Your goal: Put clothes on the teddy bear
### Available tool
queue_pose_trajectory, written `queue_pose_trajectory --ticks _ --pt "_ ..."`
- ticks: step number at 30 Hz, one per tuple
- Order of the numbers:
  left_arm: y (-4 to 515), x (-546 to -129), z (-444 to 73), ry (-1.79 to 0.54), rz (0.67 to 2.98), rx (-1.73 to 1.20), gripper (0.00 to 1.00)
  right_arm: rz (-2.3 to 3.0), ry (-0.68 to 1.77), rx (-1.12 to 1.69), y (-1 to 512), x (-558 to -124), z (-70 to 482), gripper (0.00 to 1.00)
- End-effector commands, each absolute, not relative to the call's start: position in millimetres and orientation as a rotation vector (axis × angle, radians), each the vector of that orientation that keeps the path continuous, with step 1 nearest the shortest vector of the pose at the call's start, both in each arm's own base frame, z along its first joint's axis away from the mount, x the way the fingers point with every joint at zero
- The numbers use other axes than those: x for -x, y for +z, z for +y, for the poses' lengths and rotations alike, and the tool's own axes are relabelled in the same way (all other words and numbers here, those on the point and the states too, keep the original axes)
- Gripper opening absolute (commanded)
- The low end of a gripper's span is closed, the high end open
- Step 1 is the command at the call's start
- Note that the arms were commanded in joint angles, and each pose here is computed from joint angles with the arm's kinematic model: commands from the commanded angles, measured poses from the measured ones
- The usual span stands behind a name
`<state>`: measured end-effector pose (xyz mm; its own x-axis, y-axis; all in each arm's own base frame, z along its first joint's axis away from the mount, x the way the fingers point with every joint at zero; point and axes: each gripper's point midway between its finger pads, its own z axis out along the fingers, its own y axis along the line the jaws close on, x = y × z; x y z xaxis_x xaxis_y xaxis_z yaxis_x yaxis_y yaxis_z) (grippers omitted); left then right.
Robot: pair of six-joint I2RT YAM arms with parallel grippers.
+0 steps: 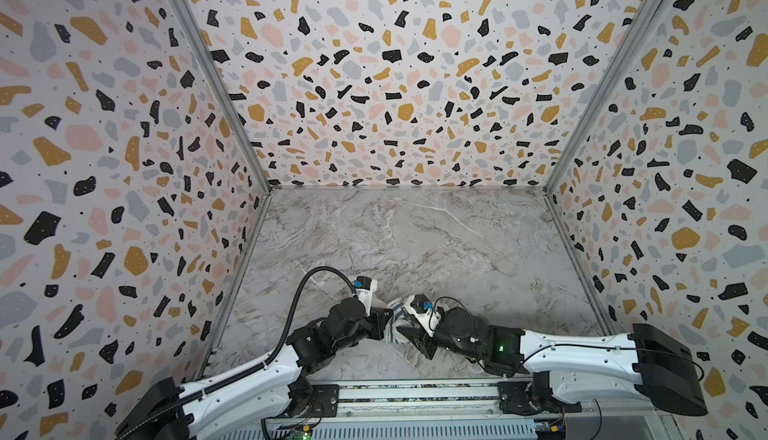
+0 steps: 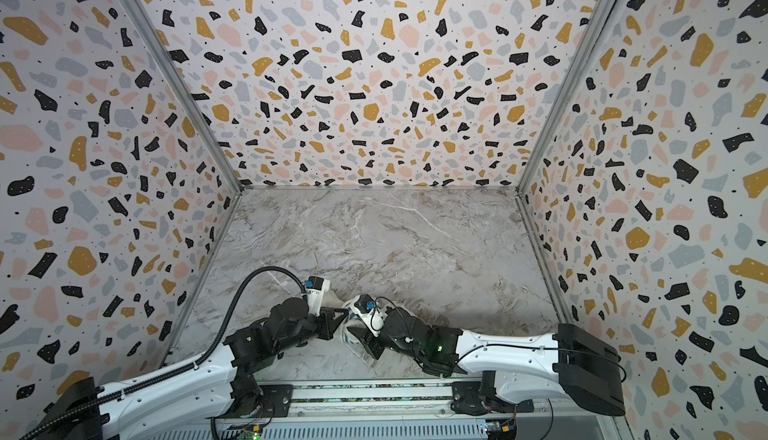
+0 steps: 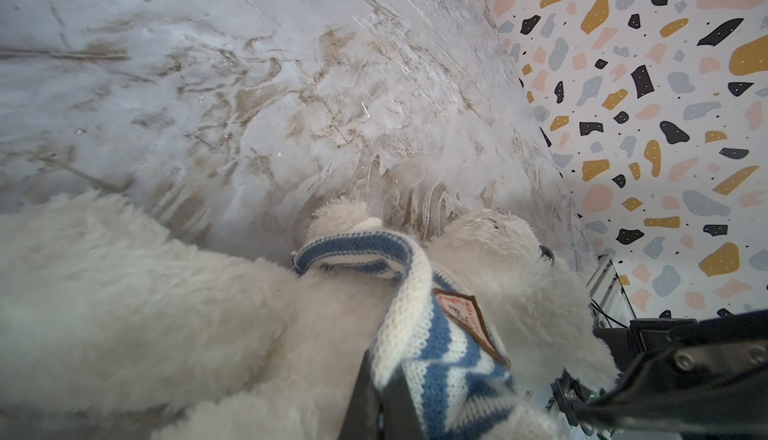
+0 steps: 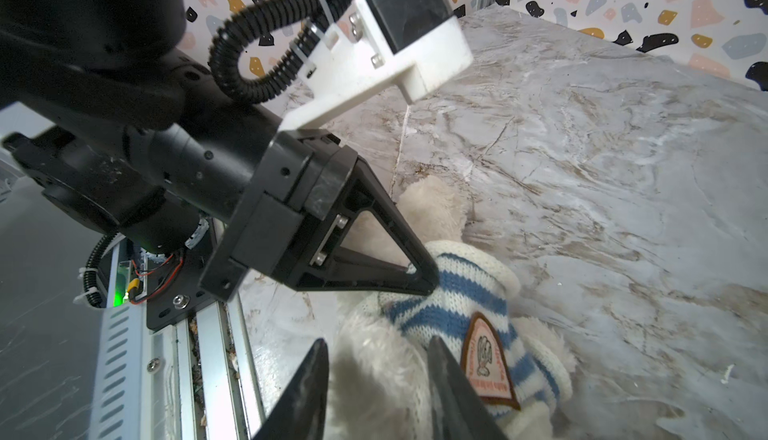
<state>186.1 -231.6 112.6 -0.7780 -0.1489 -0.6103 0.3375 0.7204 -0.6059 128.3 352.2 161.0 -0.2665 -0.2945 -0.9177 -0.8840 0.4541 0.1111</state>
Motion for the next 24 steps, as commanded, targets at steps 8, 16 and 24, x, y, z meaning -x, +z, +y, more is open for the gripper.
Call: queue_pose_trajectory --ticks 8,16,24 --pt "118.7 -187.1 -234.1 -1.011 2.233 -0.13 0.0 1.762 0.828 1.059 166.4 -124.1 363.2 0.26" --pt "111.3 -189.7 -223.8 -0.946 2.25 -0.096 0.0 1.711 0.796 0.984 188.2 -130.8 347.7 0.01" --pt "103.1 -191.8 -207.6 -0.881 2.255 -0.041 0.0 1.601 0.846 0.822 228.8 -134.3 317.8 0.0"
